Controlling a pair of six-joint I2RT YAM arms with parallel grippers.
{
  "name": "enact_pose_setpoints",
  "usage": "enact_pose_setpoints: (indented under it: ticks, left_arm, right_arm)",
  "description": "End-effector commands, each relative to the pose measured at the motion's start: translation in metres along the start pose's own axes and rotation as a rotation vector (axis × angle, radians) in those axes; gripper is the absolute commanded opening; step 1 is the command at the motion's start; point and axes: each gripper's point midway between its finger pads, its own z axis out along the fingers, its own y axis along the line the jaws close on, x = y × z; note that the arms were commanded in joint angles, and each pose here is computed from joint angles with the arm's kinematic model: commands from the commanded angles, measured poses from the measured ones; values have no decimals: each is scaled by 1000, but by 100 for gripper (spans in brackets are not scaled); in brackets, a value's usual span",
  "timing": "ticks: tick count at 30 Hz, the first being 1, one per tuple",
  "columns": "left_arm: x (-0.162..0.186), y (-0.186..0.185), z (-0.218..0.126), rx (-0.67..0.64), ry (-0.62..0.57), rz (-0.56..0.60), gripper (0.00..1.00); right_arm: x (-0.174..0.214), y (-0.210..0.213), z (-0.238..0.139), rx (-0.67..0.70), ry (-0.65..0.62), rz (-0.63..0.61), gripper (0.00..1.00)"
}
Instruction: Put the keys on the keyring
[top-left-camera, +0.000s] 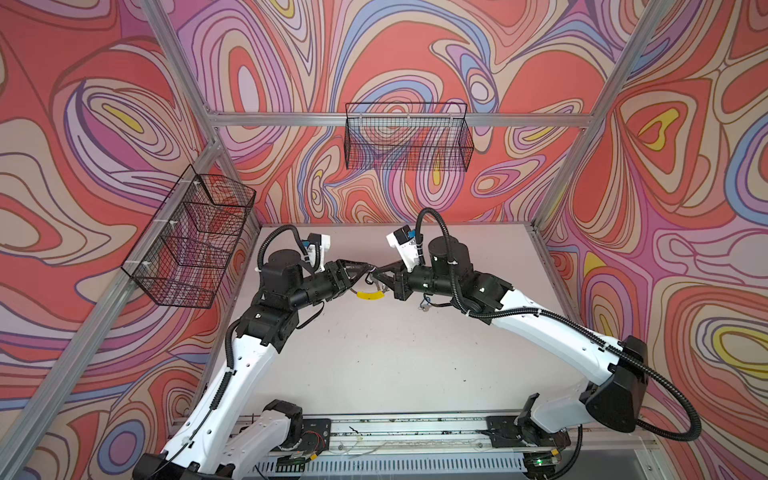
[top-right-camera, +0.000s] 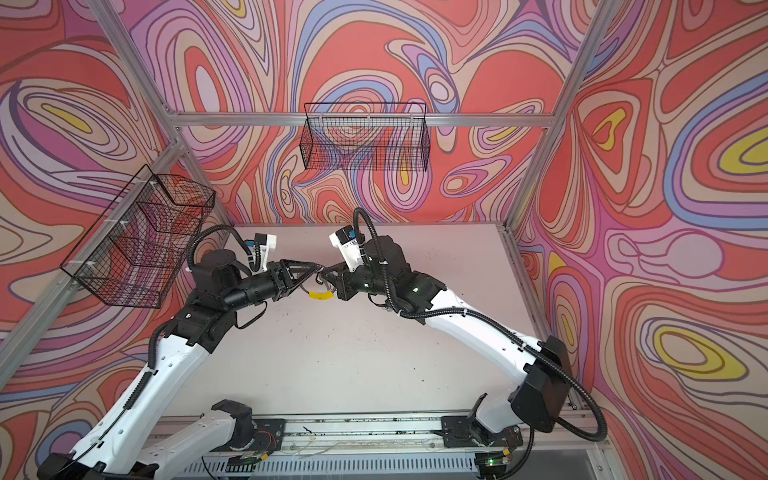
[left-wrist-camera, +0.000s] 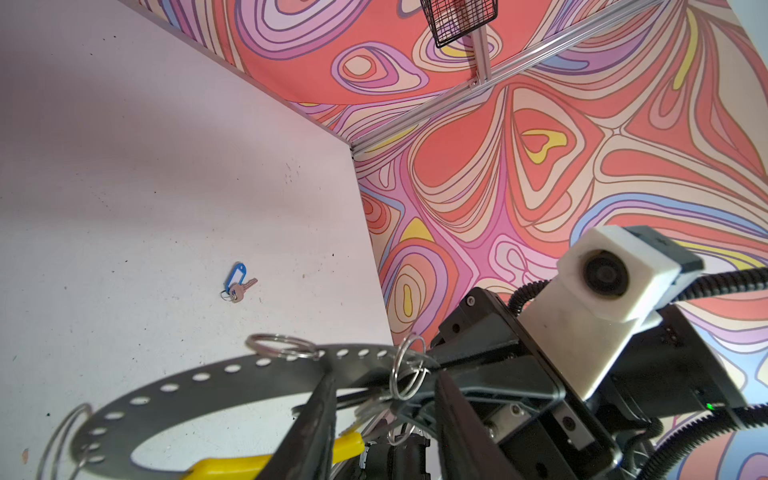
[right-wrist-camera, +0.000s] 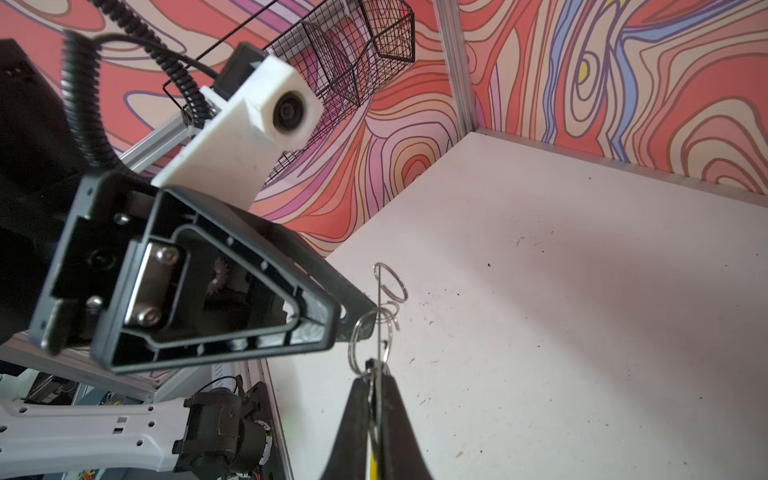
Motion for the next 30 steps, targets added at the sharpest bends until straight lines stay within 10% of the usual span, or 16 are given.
enact_pose_setpoints:
  ticks: [1,17,30]
  left_arm:
    - [-6,-15,2,68,-18,3,38]
    - [-3,-26,8,138,10,-14,33]
    - [-8,-19,10,100,-13,2,5]
  right_arm:
    - [-13,3,-4,-1,-51,-7,0]
    - [-12,1,1,2,-49,-10,0]
    - [-13,1,3,-3,-45,-13,0]
